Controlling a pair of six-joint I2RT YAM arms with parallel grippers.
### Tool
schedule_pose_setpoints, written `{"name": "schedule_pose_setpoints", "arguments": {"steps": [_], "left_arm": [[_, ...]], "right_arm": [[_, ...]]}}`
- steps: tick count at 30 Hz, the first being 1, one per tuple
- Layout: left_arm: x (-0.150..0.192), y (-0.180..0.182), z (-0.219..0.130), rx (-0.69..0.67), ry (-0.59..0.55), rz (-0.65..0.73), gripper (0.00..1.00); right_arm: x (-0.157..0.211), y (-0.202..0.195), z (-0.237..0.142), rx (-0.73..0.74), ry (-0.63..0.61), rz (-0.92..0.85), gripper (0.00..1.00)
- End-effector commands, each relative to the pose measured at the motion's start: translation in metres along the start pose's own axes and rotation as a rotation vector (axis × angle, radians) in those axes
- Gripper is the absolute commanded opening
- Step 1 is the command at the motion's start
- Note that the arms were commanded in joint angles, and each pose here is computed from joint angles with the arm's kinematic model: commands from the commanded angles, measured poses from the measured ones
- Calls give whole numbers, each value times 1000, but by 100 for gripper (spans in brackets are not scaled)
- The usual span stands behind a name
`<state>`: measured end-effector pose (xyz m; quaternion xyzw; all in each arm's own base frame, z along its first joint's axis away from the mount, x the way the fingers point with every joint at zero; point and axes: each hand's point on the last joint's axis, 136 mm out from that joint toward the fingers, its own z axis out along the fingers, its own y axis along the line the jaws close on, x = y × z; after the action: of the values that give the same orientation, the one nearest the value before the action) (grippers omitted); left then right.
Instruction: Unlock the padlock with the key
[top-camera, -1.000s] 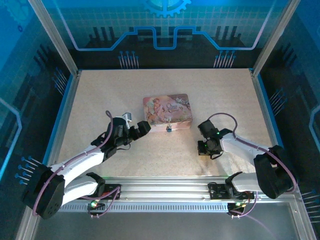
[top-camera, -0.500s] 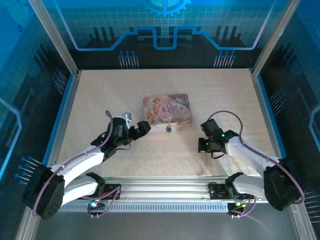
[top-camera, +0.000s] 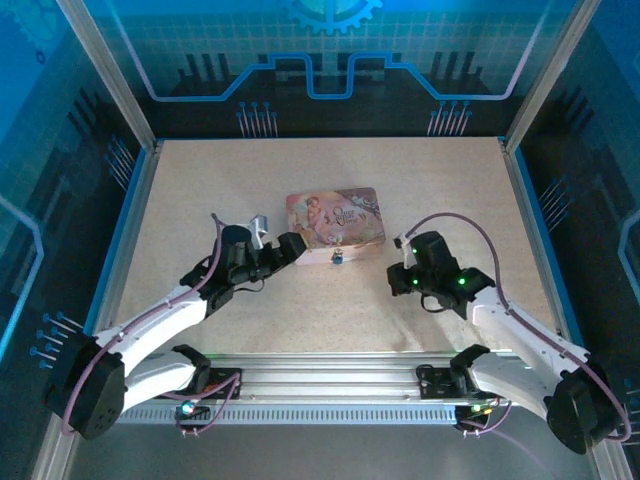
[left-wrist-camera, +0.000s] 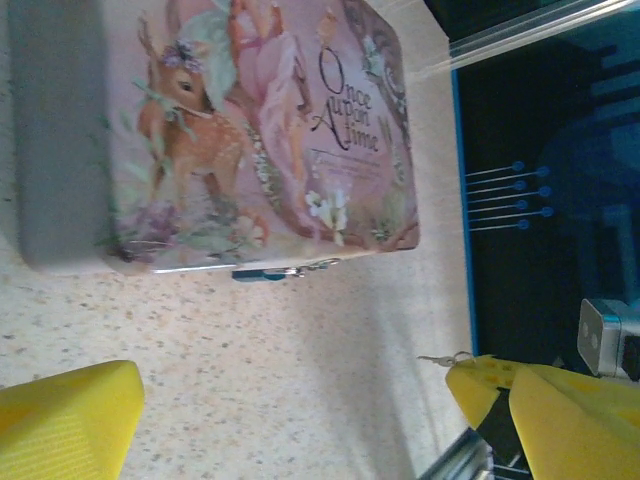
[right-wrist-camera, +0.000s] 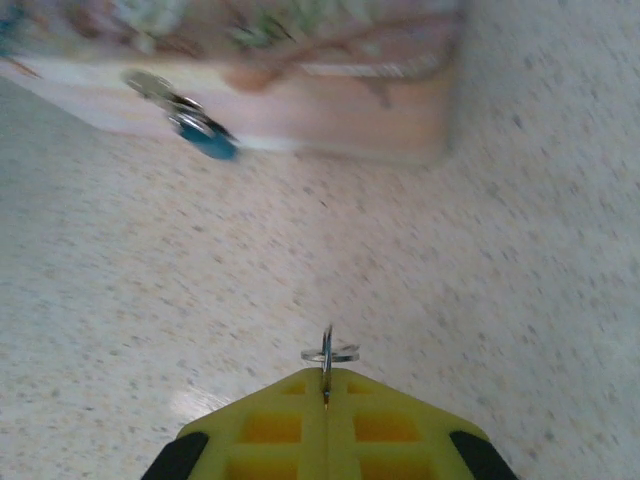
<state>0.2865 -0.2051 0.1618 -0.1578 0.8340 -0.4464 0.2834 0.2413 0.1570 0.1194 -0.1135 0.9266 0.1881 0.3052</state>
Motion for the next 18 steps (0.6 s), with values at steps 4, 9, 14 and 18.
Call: {"name": "schedule_pose_setpoints", "arguments": {"steps": [4,9,14,18], "left_arm": [[1,-36,5,90,65,-244,96],[3,-55,10,130,101,-440,95],[3,-68,14,192,95,-592,91],[1,-69,17,244,79,-710,87]], "right_arm": [[-53,56,-18,-171,-195,-212,0],[-76,90,-23,-241,-283,-328,0],[-91,124,-17,-314,-340,-380,0],[-96,149,-10,-358,-366,-406,0]]}}
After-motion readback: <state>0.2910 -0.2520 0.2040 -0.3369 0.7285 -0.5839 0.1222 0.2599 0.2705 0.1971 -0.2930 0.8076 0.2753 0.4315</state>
